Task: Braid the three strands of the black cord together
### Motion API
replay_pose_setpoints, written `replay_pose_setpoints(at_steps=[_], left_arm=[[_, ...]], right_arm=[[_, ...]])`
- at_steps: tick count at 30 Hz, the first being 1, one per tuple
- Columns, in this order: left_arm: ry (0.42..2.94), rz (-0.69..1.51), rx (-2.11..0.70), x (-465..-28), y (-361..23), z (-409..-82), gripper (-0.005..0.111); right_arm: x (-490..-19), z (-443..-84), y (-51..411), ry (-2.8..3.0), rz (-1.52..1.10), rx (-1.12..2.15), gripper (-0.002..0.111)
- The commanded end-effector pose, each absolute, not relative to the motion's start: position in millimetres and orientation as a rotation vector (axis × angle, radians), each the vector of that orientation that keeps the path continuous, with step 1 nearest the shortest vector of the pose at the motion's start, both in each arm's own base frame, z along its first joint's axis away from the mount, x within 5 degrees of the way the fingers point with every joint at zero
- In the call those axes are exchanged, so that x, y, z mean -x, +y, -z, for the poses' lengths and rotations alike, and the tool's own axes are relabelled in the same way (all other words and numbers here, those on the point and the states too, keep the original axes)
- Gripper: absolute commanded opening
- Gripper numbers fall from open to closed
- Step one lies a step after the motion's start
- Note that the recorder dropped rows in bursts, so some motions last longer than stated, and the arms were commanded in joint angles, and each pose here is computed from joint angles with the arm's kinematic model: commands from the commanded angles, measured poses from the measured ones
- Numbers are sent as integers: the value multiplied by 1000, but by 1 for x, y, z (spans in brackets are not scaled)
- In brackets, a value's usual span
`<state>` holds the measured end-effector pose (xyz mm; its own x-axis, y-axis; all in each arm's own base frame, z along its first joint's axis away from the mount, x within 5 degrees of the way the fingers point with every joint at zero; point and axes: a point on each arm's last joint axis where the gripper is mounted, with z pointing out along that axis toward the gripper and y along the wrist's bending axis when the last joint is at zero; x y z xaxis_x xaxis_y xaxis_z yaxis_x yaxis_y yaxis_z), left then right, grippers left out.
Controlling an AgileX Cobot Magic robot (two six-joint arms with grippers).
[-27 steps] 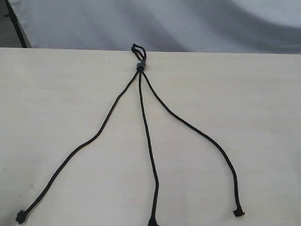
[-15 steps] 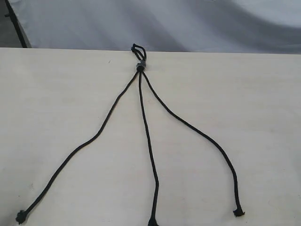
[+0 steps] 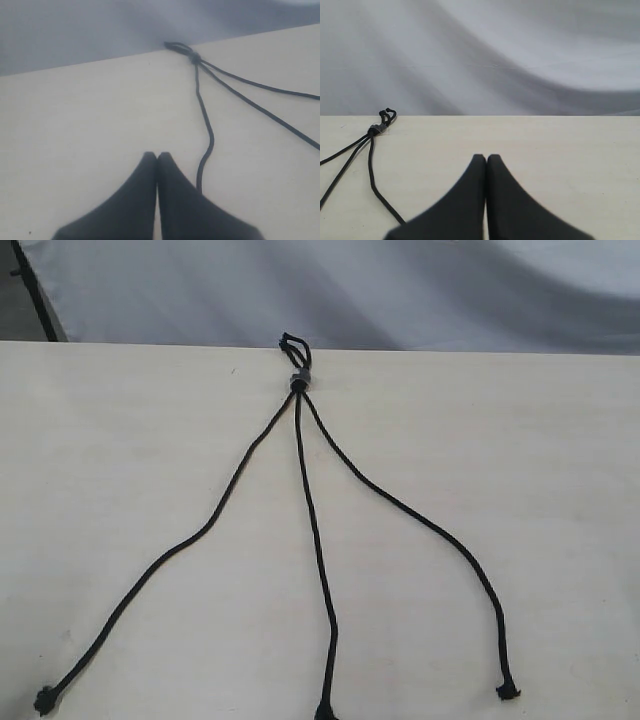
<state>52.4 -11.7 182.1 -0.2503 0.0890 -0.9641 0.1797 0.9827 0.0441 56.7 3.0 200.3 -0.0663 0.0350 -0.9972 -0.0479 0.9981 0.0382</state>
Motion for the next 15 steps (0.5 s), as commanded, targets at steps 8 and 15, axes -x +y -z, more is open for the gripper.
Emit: replay_pose_setpoints(at_steps=[8,15], left_arm=[[1807,79,-191,-53,-11,-183,1],[1809,79,-192,-53,-11,-183,1]], right_arm=[[-57,-201,3,1620,-71,13,0],[-56,-214,3,1468,-256,-162,0]])
